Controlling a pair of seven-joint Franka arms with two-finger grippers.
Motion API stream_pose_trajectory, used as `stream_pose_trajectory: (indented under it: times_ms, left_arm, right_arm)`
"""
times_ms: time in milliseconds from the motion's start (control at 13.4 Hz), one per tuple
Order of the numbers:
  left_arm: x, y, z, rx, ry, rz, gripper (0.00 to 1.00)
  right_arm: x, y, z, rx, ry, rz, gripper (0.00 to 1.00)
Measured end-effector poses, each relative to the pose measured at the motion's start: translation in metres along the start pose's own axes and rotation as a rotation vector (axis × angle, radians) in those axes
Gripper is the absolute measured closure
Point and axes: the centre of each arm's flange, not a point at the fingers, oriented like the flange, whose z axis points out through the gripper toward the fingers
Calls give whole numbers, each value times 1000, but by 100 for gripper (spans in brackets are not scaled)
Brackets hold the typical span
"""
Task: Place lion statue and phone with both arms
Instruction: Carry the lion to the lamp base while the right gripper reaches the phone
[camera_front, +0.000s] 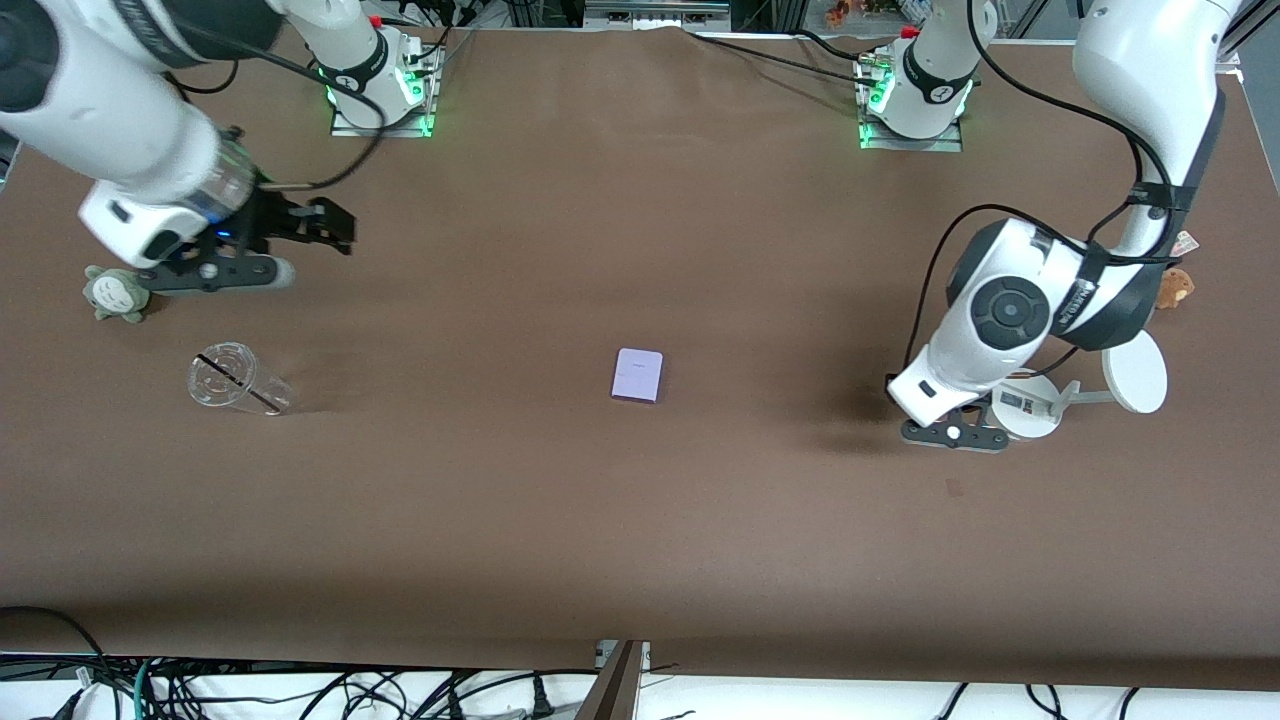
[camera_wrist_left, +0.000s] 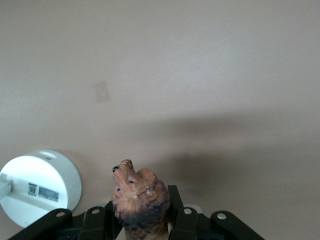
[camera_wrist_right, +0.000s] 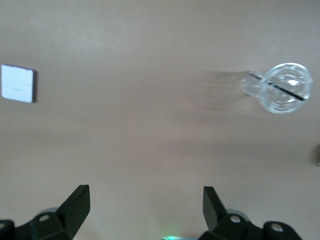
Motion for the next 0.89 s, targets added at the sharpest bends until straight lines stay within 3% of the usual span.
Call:
stream_pose_trajectory:
  times_ms: [298, 521, 893]
  left_arm:
    - [-13, -37, 42, -54, 30, -56, 65]
    - [-26, -44, 69, -87, 34, -68, 65]
    - [-30, -54, 89, -40, 30, -17, 65]
  right_arm:
    - [5, -63, 27, 43, -9, 91, 0]
    - [15, -113, 47, 42, 3, 138, 0]
    - [38, -203, 104, 60, 65, 174, 0]
